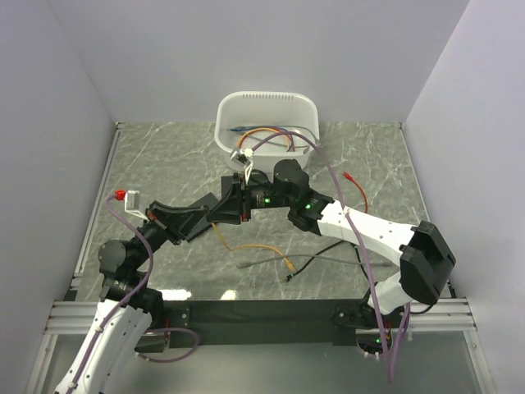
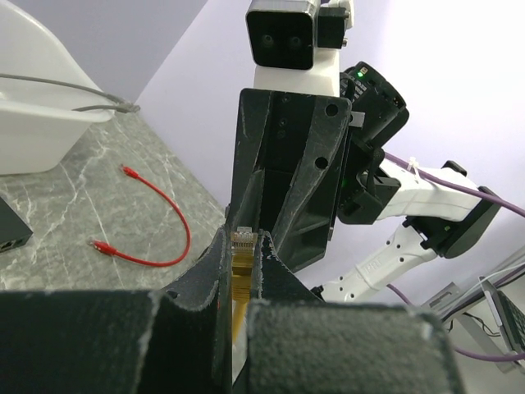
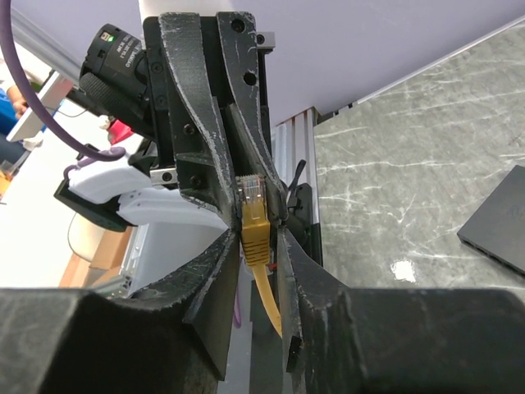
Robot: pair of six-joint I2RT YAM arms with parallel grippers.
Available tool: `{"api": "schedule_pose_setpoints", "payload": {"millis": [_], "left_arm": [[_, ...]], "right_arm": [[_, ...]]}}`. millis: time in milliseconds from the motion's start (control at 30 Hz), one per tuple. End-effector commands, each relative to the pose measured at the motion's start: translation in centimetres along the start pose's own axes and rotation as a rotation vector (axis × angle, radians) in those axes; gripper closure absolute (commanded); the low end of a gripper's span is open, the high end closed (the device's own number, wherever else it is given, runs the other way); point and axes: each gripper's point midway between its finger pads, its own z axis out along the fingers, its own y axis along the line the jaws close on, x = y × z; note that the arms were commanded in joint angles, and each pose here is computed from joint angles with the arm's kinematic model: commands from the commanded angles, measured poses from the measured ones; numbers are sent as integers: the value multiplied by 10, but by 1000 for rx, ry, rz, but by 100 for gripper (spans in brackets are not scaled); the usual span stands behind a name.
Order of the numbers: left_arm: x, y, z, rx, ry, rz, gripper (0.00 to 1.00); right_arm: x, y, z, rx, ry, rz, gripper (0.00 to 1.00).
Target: Insert the plug into the switch port
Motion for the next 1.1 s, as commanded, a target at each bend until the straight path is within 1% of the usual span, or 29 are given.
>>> {"api": "schedule_pose_setpoints", "payload": {"millis": [0, 167, 233, 300, 333, 367, 400, 467, 500, 533, 567, 600, 633, 667, 700, 733, 767, 800, 833, 867, 900, 933, 967, 1000, 1033, 1067], "left_arm": [[-10, -9, 0, 28, -45, 24, 99], [-10, -7, 0, 22, -51, 20, 100], [-10, -7, 0, 20, -50, 20, 100], [-11, -7, 0, 17, -52, 19, 100], [-11, -5, 0, 13, -55, 19, 100], [-10, -4, 0, 6, -53, 13, 100], [-11, -2, 1, 0, -58, 14, 99], [-10, 6, 2, -36, -50, -1, 87], [-11, 6, 3, -48, -45, 3, 79], [-11, 12, 6, -75, -36, 12, 58], [-7, 23, 5, -126, -13, 0, 48], [-11, 24, 8, -152, -9, 7, 40], [-17, 34, 8, -211, -35, 32, 26], [-19, 45, 6, -271, -39, 32, 22], [-19, 60, 4, -368, -26, 19, 18], [-21, 75, 1, -445, -28, 30, 12], [-28, 98, -6, -573, -67, 33, 11], [-21, 119, -11, -681, -25, 10, 11], [-19, 131, -13, -731, -14, 10, 11], [-21, 146, -18, -807, -34, 5, 11], [-12, 165, -23, -883, -2, -21, 11], [-8, 174, -25, -923, 4, -50, 12], [-6, 185, -29, -971, 5, -60, 12], [-1, 202, -34, -1037, 12, -69, 13], [0, 209, -36, -1063, 6, -78, 13], [1, 216, -38, -1088, 5, -80, 13]], "right_arm": [[-8, 6, 5, -29, -25, -30, 68], [-8, 6, 4, -24, -29, -35, 68], [-8, 6, 4, -27, -28, -34, 73], [-9, 7, 3, -28, -37, -38, 78], [-8, 8, 3, -30, -38, -37, 84], [-8, 8, 2, -32, -40, -36, 87], [-7, 9, 2, -36, -40, -37, 95], [-6, 8, 0, -28, -48, -36, 100], [-6, 6, -1, -21, -51, -36, 100], [-3, 5, -2, -16, -50, -37, 100], [-1, 1, -5, 1, -50, -33, 100], [4, -2, -6, 16, -40, -25, 100], [8, -7, -9, 32, -33, -31, 100], [14, -13, -14, 57, -26, -25, 100], [19, -23, -18, 98, -21, -12, 100], [23, -31, -22, 132, -15, -22, 100], [29, -40, -27, 174, -3, -22, 100], [42, -56, -33, 254, 37, 3, 100], [43, -74, -38, 352, 37, -30, 100], [48, -87, -40, 408, 58, -24, 100], [60, -98, -46, 470, 107, 2, 100], [61, -116, -52, 563, 108, -9, 100], [63, -129, -52, 610, 130, -4, 100], [75, -139, -58, 666, 182, 19, 100], [83, -157, -62, 747, 209, 12, 100], [79, -161, -59, 772, 216, 1, 100]]}}
